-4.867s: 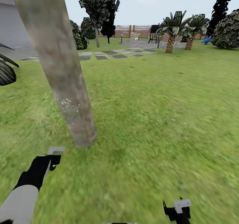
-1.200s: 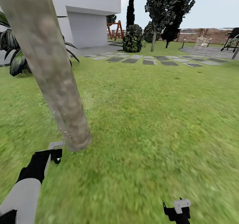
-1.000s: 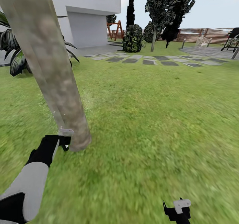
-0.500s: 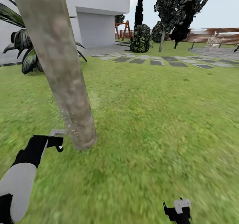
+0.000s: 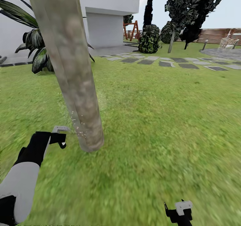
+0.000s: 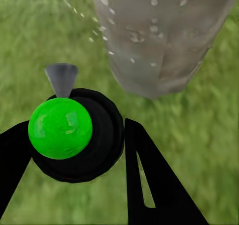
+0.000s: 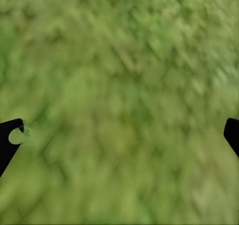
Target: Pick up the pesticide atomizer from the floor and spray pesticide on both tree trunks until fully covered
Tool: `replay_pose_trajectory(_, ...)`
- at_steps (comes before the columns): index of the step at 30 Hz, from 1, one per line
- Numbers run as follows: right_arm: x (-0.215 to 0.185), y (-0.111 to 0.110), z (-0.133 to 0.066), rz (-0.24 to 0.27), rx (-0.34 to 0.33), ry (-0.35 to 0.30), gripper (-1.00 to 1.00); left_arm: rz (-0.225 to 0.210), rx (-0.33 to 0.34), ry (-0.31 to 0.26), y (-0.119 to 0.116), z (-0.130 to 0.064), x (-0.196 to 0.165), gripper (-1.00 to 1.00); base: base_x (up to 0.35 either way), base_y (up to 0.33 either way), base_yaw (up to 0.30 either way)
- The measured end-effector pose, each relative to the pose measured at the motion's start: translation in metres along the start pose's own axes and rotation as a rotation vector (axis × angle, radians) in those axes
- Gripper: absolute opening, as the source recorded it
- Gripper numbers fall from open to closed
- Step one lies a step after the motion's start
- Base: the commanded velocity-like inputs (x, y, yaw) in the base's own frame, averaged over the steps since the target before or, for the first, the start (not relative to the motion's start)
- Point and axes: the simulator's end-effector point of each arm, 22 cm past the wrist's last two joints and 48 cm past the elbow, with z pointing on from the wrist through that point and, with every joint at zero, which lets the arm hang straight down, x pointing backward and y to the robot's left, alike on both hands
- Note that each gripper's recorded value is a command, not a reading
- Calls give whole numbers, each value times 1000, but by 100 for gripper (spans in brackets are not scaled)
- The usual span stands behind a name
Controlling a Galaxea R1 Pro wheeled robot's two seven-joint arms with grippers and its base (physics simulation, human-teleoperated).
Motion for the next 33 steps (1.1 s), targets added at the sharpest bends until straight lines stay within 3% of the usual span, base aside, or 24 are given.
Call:
replay_pose_trajectory(4, 0, 0, 0, 0, 0, 0, 100, 1, -8, -35, 0, -10, -16, -100, -299, 15, 7)
replay_pose_trajectory(10, 0, 0, 0, 0, 0, 0, 100, -2, -7, -46, -2, -13, -26, -100, -202, -146, 0)
replay_pose_trajectory(12, 0, 0, 0, 0, 0, 0, 100, -8, -3, -32, -5, -12, -23, -100, 113, -247, 0)
replay_pose_trajectory(14, 0, 0, 0, 0, 0, 0, 100, 28, -4, -12, -13, -11, -22, -100, 202, -227, 0)
replay_pose_trajectory(16, 0, 0, 0, 0, 0, 0, 100, 34, -6, -9, -13, -11, -21, -100, 194, -226, 0)
replay_pose_trajectory(22, 0, -2, 0, 0, 3, 0, 100, 41, -21, -38, -8, -18, -32, -100, 26, -267, 0)
replay_pose_trajectory(33, 0, 0, 0, 0, 0, 0, 100, 33, -28, -17, -4, -19, -27, -100, 0, -273, 0)
